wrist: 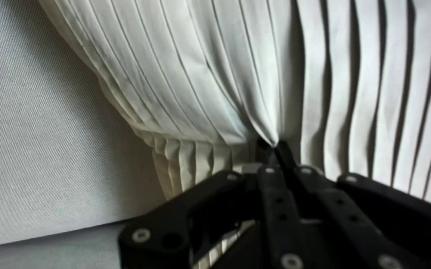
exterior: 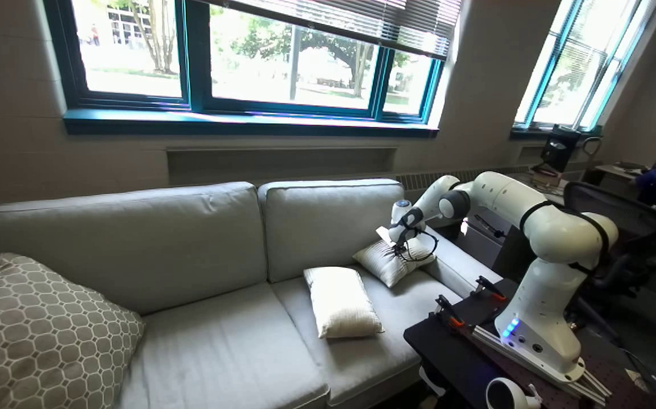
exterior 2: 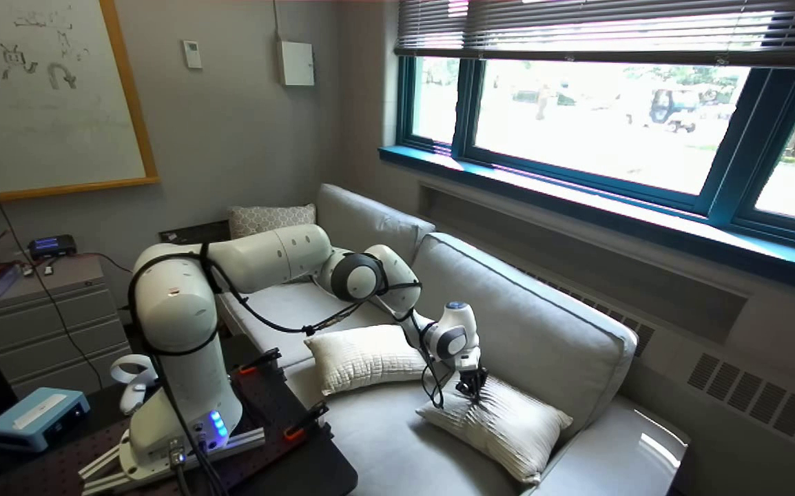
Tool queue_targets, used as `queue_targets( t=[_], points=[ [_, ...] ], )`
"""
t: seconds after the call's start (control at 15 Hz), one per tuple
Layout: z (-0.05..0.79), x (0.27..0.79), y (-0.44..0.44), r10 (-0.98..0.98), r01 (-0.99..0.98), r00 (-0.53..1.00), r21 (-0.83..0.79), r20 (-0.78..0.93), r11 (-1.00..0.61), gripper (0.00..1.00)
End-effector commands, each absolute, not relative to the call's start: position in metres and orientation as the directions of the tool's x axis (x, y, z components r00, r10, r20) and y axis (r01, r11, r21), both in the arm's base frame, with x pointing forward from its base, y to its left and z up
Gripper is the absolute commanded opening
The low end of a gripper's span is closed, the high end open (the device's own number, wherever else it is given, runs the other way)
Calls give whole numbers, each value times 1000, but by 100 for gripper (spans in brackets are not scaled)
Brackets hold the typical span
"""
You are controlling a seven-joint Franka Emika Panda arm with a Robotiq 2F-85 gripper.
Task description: Stack the pillows at the edge of the sofa.
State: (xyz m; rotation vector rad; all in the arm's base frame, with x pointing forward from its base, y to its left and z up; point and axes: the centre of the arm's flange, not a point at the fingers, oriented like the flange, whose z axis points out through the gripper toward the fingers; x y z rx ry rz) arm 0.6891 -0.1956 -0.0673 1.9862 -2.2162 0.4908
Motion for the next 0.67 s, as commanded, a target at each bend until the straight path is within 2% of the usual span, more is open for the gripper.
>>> queue_targets(
  t=[0.0, 0.27, 0.6],
  points=[
    [-48, 702, -192, -915, -968, -199, -217, 351, 127, 1],
    [6, 665, -192, -846, -913, -352, -346, 401, 216, 1],
    [55, 629, -187, -727, -783, -576, -509, 374, 359, 2]
  ],
)
